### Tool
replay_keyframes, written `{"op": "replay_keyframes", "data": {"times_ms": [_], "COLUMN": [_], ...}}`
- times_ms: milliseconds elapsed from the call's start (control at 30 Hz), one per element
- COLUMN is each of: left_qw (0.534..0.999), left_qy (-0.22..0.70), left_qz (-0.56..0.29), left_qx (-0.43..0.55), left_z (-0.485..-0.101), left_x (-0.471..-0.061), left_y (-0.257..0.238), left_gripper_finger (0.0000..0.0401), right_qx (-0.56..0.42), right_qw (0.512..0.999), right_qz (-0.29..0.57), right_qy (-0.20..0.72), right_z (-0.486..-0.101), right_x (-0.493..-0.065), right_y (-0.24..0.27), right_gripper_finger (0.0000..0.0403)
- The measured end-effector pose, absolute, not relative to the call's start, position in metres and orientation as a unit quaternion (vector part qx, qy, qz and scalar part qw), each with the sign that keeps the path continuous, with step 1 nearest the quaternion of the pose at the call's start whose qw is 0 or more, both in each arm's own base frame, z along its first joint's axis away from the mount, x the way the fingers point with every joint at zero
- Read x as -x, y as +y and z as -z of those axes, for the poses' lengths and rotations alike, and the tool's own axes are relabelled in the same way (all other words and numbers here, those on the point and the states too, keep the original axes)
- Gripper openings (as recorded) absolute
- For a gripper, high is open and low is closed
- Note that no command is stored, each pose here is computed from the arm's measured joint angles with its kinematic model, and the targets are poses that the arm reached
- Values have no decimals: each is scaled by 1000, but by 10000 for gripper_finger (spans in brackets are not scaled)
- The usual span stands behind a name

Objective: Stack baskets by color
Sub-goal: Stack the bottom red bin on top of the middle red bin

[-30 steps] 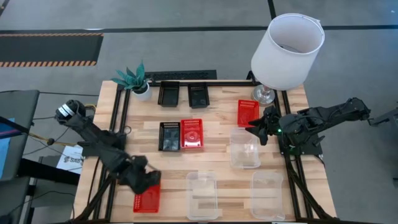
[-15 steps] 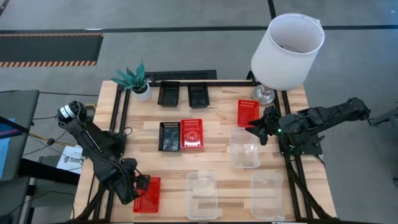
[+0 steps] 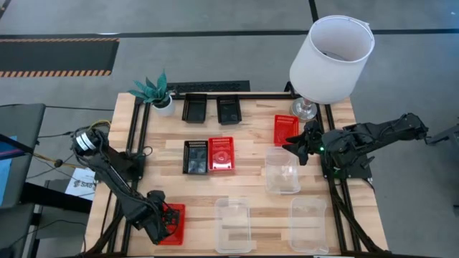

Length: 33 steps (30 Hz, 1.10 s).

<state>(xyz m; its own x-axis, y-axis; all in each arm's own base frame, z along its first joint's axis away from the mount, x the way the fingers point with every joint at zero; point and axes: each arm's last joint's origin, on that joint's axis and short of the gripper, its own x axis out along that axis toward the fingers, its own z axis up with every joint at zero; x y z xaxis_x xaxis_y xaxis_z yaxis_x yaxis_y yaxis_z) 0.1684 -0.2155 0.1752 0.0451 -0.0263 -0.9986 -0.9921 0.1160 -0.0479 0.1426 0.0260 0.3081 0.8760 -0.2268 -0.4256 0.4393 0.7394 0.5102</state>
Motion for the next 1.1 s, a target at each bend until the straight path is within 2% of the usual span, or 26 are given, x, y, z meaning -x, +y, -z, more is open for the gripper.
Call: {"op": "replay_keyframes", "data": {"times_ms": [133, 300, 433, 800, 933, 1100], "left_qw": [530, 518, 526, 516, 514, 538], "left_qy": [528, 534, 528, 496, 468, 389], "left_qz": [-459, -461, -460, -447, -426, -409], "left_qx": [480, 483, 483, 536, 579, 626], "left_z": [-172, -172, -172, -187, -210, -251], "left_x": [-168, -171, -175, -191, -196, -205], "left_y": [-215, -213, -210, -194, -182, -157], "left_gripper_finger": [177, 84, 13, 0, 0, 0], "right_qx": [-313, -312, -311, -306, -302, -295], "right_qw": [916, 915, 915, 916, 918, 920], "right_qz": [187, 193, 193, 194, 193, 192], "right_qy": [169, 167, 167, 172, 173, 174], "right_z": [-308, -308, -308, -307, -307, -307], "right_x": [-143, -143, -143, -143, -143, -143], "right_y": [24, 22, 22, 22, 22, 22], "right_gripper_finger": [226, 226, 226, 226, 226, 226]}}
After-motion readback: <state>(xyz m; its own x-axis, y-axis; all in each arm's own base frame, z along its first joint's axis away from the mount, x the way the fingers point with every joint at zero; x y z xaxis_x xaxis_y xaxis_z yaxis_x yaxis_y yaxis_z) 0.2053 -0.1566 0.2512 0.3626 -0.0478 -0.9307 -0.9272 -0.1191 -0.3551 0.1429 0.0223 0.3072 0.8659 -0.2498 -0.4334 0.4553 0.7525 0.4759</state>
